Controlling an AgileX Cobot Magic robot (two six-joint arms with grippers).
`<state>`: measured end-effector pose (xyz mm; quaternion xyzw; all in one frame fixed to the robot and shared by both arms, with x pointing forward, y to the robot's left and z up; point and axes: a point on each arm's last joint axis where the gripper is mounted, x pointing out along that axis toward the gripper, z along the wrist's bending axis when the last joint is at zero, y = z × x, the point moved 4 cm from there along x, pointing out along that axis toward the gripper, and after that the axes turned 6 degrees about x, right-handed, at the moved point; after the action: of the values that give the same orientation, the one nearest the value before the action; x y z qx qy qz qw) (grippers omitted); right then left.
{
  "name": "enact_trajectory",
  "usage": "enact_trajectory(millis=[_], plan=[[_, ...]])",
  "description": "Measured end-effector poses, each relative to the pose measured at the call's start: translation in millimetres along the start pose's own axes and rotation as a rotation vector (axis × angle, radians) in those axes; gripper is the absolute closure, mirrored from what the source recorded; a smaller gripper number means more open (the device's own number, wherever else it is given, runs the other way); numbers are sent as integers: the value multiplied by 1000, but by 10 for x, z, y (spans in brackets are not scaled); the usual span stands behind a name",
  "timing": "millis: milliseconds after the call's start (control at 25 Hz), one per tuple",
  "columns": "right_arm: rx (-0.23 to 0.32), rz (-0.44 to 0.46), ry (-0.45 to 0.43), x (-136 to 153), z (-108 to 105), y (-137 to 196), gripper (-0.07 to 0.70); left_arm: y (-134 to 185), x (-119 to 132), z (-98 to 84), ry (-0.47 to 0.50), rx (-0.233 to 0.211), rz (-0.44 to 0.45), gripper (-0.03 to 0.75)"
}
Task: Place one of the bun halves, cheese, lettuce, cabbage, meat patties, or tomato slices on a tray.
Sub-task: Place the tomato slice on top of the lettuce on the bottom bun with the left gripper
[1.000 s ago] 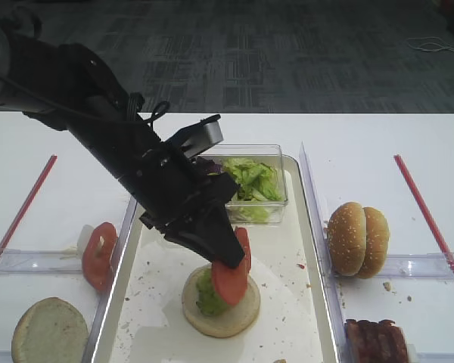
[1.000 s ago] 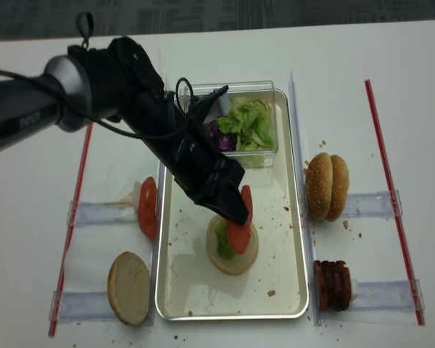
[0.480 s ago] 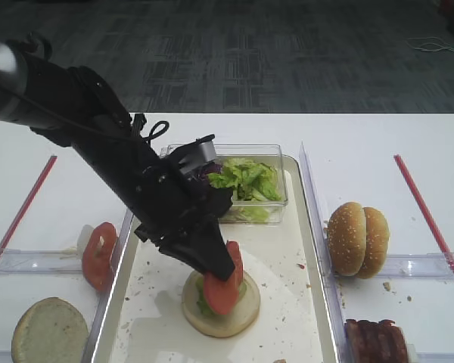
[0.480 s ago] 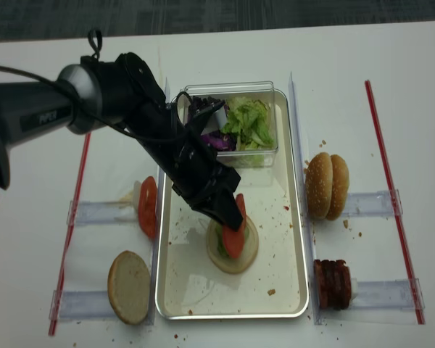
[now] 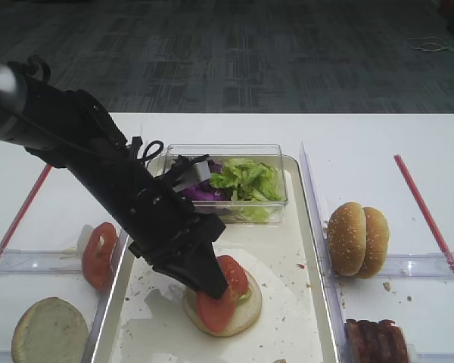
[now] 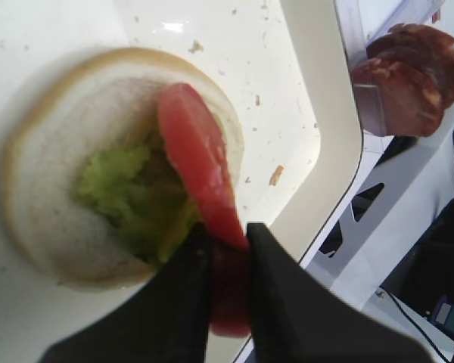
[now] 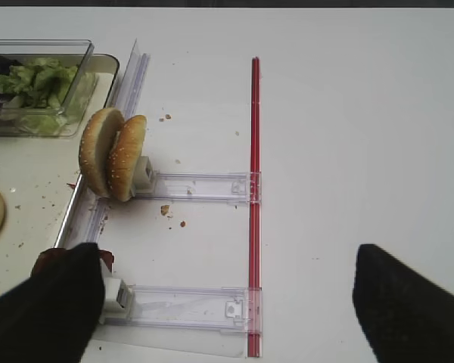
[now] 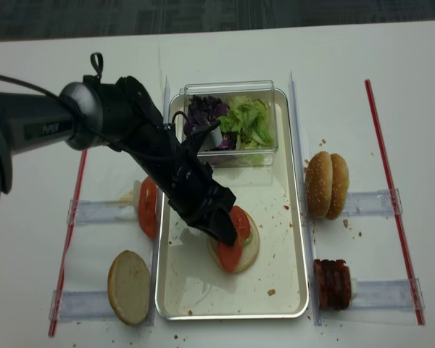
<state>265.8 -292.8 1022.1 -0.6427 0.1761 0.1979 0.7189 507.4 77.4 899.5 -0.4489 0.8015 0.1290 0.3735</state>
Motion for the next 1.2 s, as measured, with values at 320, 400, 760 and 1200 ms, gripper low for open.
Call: enact_trajectory(millis=[320,400,760,1200], plan=[[0,0,0,0,0,0,-58,-24,1,25,-18,-6,-19,537],[0,0,0,0,0,0,-58,-23,1,27,-19,-7,-17,478],[4,0,0,0,0,0,-58,-34,-59,111,-39,-34,-38,248],[4,0,0,0,0,0,-58,-37,-105,159,-42,-49,-51,165]])
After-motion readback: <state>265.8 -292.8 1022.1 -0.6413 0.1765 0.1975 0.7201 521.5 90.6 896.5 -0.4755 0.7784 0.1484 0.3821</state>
